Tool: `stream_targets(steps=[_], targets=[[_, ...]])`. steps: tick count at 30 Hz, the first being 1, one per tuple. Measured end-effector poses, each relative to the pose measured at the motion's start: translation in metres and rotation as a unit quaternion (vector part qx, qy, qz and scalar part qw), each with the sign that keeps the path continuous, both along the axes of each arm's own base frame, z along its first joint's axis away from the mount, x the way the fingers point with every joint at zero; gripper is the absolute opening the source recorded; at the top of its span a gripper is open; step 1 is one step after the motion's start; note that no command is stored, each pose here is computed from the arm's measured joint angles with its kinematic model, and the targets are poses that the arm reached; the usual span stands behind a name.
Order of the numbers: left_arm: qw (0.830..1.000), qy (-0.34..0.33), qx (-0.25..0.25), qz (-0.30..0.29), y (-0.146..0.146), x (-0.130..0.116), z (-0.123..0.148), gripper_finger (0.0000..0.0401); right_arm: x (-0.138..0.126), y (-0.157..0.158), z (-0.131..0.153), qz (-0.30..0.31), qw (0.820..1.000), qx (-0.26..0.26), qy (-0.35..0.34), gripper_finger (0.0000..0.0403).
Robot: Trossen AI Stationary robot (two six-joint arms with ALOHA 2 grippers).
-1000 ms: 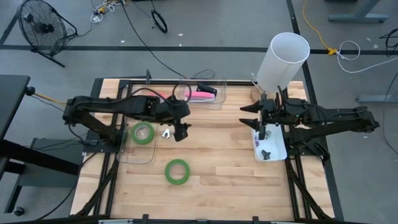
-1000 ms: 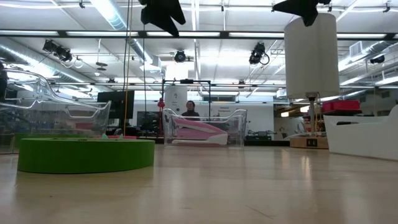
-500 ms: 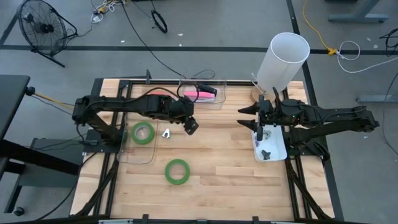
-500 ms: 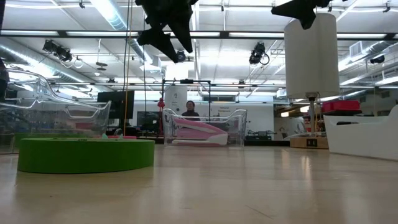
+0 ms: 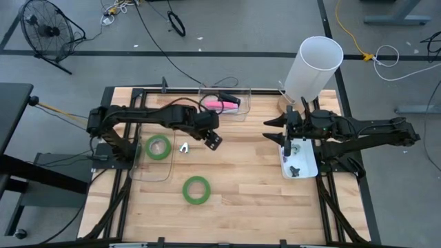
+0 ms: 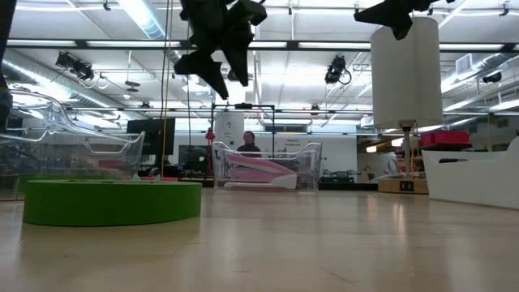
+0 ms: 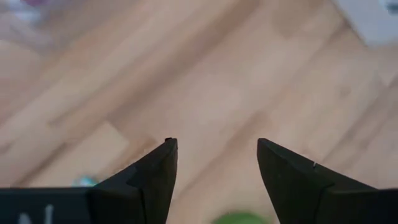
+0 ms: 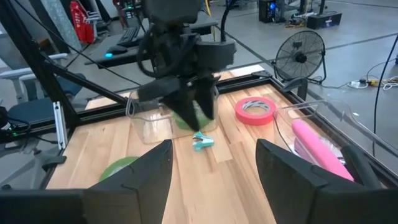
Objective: Pick and place Stapler, Stapler remover, tape
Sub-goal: Put the green tape into the bottom transparent bin
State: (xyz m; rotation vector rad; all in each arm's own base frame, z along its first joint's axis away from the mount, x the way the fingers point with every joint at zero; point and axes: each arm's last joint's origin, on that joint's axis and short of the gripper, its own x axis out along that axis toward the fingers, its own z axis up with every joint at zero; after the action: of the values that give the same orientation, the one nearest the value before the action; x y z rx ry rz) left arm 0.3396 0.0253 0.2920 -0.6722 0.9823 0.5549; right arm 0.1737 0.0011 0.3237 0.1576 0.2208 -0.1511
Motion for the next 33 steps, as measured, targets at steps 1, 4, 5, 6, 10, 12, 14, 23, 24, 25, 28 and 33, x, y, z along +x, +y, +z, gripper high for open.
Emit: stream_targets(steps=[1, 4, 5, 6, 10, 12, 14, 23, 24, 25, 28, 33], targets=[[1.000, 0.008, -0.006, -0.008, -0.003, 0.001, -0.003, 0.0224, 0.000, 0.000, 0.000, 0.000, 1.000, 0.000, 0.001, 0.0228], [0.998, 0.024, -0.004, -0.060, -0.015, 0.006, -0.011, 0.0222, 0.000, 0.000, -0.001, 0.000, 1.000, 0.000, 0.006, 0.0228], [0.995, 0.034, -0.001, -0.091, -0.019, 0.006, -0.014, 0.0222, 0.000, 0.000, -0.001, 0.000, 1.000, 0.000, 0.007, 0.0228], [0.992, 0.039, 0.001, -0.123, -0.025, 0.007, -0.016, 0.0222, 0.000, 0.000, -0.001, 0.000, 1.000, 0.000, 0.006, 0.0228], [0.975, 0.051, 0.011, -0.217, -0.050, 0.007, -0.021, 0.0222, 0.000, 0.000, -0.002, 0.000, 1.000, 0.000, 0.009, 0.0228], [0.967, 0.051, 0.028, -0.248, -0.061, 0.009, -0.022, 0.0222, -0.001, 0.000, -0.002, 0.001, 1.000, 0.000, 0.010, 0.0228], [0.956, 0.065, 0.042, -0.283, -0.071, 0.007, -0.026, 0.0222, -0.001, 0.000, -0.002, 0.001, 1.000, 0.000, 0.010, 0.0228], [0.905, 0.094, 0.077, -0.407, -0.108, 0.010, -0.047, 0.0249, -0.001, 0.001, -0.003, 0.013, 1.000, 0.003, 0.014, 0.0228], [0.900, 0.100, 0.075, -0.417, -0.111, 0.011, -0.051, 0.0256, -0.001, 0.001, -0.003, 0.013, 1.000, 0.003, 0.015, 0.0228], [0.897, 0.103, 0.070, -0.424, -0.114, 0.012, -0.055, 0.0262, -0.001, 0.001, -0.003, 0.013, 1.000, 0.005, 0.014, 0.0228], [0.889, 0.115, 0.050, -0.441, -0.120, 0.016, -0.068, 0.0280, -0.001, 0.001, -0.003, 0.012, 1.000, 0.009, 0.016, 0.0228], [0.871, 0.141, 0.049, -0.467, -0.128, 0.019, -0.087, 0.0295, -0.001, 0.001, -0.003, 0.011, 1.000, 0.010, 0.015, 0.0228]])
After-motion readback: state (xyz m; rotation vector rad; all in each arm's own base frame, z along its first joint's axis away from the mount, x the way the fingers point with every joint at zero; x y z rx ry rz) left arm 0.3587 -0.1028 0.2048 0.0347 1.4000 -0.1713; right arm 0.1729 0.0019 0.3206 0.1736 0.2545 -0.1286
